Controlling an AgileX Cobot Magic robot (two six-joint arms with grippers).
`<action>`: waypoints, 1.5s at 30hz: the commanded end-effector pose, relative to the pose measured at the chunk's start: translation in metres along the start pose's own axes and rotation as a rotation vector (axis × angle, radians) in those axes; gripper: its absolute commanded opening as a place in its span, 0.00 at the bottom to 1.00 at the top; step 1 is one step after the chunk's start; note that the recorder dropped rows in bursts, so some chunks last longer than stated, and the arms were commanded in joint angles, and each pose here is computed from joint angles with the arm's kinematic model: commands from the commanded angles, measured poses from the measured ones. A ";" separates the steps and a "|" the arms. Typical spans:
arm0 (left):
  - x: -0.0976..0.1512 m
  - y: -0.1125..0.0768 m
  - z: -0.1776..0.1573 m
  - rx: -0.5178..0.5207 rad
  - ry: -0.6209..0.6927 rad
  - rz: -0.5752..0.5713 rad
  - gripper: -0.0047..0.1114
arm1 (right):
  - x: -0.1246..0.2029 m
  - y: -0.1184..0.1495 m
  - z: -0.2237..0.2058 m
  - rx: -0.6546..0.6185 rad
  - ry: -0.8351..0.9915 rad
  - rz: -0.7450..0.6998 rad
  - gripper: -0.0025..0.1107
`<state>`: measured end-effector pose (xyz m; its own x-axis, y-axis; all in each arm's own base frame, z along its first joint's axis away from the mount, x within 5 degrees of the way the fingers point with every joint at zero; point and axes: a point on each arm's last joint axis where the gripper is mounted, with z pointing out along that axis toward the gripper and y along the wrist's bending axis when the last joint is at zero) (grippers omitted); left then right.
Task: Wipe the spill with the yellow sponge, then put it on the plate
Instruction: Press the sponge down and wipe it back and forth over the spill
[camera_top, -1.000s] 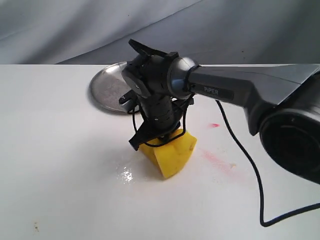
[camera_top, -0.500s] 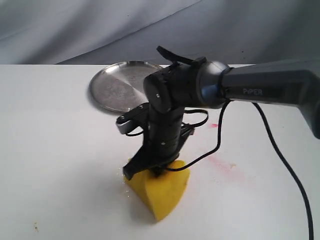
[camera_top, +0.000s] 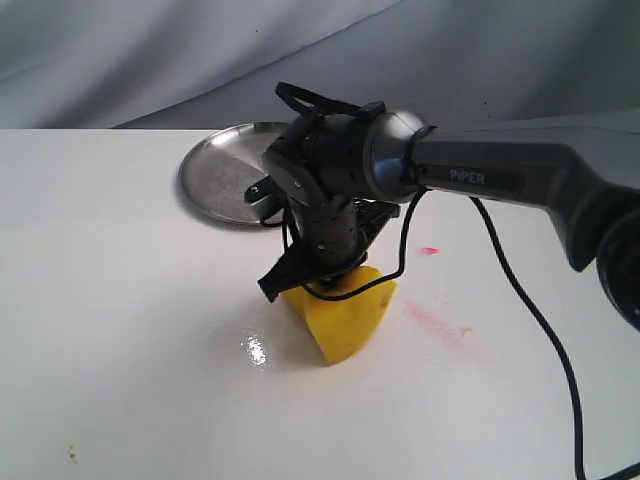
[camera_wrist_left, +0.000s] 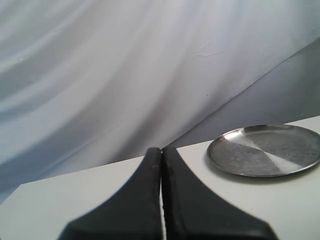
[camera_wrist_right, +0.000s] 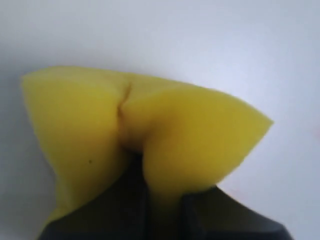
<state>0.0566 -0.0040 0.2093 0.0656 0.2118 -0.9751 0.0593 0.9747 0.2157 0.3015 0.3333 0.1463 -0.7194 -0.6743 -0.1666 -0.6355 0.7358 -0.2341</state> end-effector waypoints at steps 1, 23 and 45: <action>-0.002 0.001 0.000 -0.006 -0.011 -0.016 0.04 | 0.010 -0.011 0.001 0.074 0.120 0.004 0.02; -0.002 0.001 0.000 -0.006 -0.011 -0.016 0.04 | -0.013 0.036 -0.008 -0.434 -0.134 0.030 0.02; -0.002 0.001 0.000 -0.006 -0.011 -0.016 0.04 | 0.043 0.018 0.021 -0.166 0.286 -0.073 0.02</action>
<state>0.0566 -0.0040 0.2093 0.0656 0.2118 -0.9751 0.0593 0.9747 0.2157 0.2908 0.3032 0.1321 -0.7344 -0.6743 0.0776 -0.6741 0.7113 -0.1991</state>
